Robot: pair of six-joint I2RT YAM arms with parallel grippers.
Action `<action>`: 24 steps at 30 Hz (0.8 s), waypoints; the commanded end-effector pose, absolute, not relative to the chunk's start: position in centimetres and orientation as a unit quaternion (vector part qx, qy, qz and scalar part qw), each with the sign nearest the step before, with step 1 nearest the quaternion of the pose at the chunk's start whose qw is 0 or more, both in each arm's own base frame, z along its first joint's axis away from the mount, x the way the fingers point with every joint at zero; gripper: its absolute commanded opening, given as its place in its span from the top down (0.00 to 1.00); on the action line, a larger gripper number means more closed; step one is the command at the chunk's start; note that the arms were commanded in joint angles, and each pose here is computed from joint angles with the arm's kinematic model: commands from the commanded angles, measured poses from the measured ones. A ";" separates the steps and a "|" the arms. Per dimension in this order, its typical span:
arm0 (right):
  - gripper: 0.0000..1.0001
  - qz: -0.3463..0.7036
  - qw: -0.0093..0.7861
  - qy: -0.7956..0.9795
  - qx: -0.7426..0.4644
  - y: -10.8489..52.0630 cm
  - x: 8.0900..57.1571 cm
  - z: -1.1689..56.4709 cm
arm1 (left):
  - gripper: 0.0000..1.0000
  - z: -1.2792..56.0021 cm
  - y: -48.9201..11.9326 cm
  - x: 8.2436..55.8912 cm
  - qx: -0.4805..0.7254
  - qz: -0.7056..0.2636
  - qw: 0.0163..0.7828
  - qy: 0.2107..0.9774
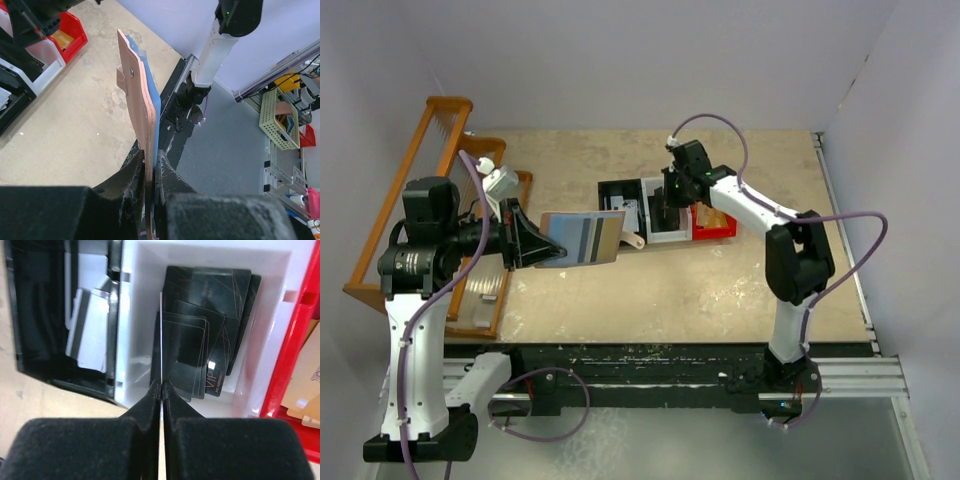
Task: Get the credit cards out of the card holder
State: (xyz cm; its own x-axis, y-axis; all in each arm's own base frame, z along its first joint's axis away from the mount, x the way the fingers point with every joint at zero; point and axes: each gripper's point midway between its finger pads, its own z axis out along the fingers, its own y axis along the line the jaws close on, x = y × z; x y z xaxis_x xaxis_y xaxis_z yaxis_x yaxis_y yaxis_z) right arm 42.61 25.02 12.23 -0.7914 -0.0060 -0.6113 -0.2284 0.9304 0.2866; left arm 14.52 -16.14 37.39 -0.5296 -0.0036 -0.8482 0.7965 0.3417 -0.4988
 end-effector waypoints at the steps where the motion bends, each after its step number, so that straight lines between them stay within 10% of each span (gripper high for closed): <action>1: 1.00 0.167 0.310 0.933 -0.072 25.3 43.2 11.6 | 1.00 38.9 -16.5 13.1 0.315 -0.510 0.419 0.682; 5: 1.00 0.128 0.323 0.935 -0.076 24.5 44.3 11.5 | 1.00 39.2 -16.6 12.6 0.321 -0.513 0.421 0.675; 10: 0.59 0.089 0.358 0.927 -0.068 23.3 44.1 14.5 | 1.00 38.5 -16.4 13.2 0.319 -0.501 0.426 0.682; 15: 0.46 0.091 0.416 0.903 -0.048 21.8 43.2 21.2 | 1.00 38.0 -16.4 13.6 0.318 -0.506 0.419 0.684; 24: 0.00 0.430 0.550 0.677 -0.232 29.1 31.5 43.0 | 1.00 36.8 -16.3 13.7 0.331 -0.506 0.411 0.683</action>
